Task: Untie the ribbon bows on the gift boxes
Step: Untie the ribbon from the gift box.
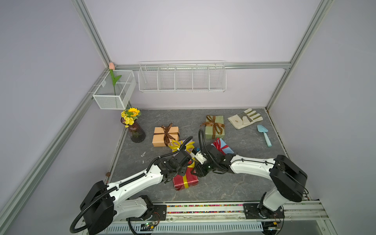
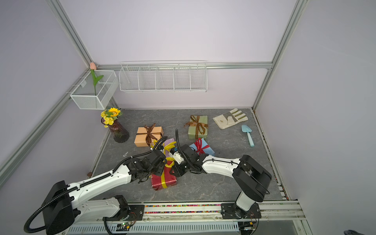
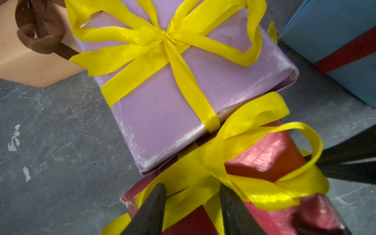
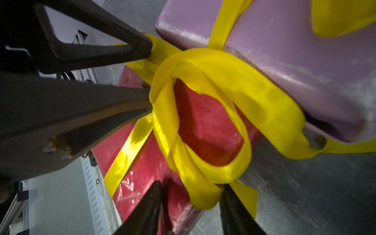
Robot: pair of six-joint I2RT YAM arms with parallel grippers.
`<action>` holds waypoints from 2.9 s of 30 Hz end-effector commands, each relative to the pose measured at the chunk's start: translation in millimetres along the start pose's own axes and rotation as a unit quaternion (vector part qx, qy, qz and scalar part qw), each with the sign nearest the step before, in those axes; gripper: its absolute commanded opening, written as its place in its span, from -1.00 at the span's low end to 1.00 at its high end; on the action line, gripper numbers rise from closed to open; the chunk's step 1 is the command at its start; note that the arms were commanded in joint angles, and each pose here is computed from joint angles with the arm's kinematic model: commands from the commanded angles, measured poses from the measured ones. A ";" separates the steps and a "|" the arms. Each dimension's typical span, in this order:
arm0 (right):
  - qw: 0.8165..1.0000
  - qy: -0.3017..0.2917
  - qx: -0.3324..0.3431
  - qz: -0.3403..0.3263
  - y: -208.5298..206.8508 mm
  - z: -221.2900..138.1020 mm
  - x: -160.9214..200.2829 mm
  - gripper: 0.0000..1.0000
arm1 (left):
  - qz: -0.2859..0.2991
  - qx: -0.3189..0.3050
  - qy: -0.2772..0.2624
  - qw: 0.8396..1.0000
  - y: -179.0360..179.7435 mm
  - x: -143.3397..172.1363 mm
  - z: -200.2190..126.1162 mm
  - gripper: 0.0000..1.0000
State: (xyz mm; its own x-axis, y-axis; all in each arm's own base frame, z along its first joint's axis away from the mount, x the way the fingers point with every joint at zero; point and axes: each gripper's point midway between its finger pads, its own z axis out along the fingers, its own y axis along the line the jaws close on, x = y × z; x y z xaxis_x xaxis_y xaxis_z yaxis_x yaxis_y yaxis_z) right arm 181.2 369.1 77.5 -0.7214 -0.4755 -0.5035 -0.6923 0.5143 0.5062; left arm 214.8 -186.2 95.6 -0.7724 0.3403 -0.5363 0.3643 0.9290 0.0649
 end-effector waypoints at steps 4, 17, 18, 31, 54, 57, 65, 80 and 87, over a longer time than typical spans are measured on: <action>0.999 0.029 0.008 0.012 -7.3 5.8 22.0 -0.04 | -0.005 -0.006 0.002 1.000 -1.2 -6.0 -1.7 -0.28; 0.999 0.028 0.009 0.015 -9.4 9.1 21.7 -0.04 | -0.021 -0.020 -0.005 1.000 8.3 -6.1 -11.2 -0.65; 0.999 0.028 0.010 0.016 -10.0 9.1 21.7 -0.04 | -0.021 -0.022 -0.005 1.000 9.4 -6.2 -11.9 -0.65; 0.999 0.027 0.012 0.018 -11.7 11.2 20.9 -0.04 | -0.035 -0.048 -0.017 0.998 21.0 -11.1 -20.8 -0.89; 0.999 0.033 0.017 0.026 -18.0 16.4 22.8 -0.05 | -0.369 -0.208 -0.201 0.883 158.6 33.1 -92.2 -1.00; 0.999 0.034 0.017 0.025 -17.8 15.7 23.1 -0.05 | -0.393 -0.221 -0.208 0.868 165.5 38.7 -95.9 -1.00; 0.998 0.036 0.035 -0.045 -9.6 -1.6 10.5 -0.08 | -0.386 -0.213 -0.214 0.872 162.5 29.4 -96.1 -1.00; 0.987 0.026 0.015 -0.156 24.5 -24.1 -32.2 -0.16 | -0.350 -0.216 -0.198 0.890 155.6 16.5 -90.5 -1.00; 0.984 0.027 -0.010 -0.175 34.3 -4.8 -44.6 -0.15 | -0.347 -0.208 -0.203 0.892 154.2 13.4 -91.1 -1.00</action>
State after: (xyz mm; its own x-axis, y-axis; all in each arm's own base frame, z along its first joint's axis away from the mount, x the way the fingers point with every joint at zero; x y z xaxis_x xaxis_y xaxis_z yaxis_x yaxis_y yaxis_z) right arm 197.3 394.8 128.1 -0.4743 -0.6254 -0.6196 -0.8801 0.3538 0.3166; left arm 211.1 -26.6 163.2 -0.4823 -0.3225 -0.8145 -0.4121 0.9040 -0.1139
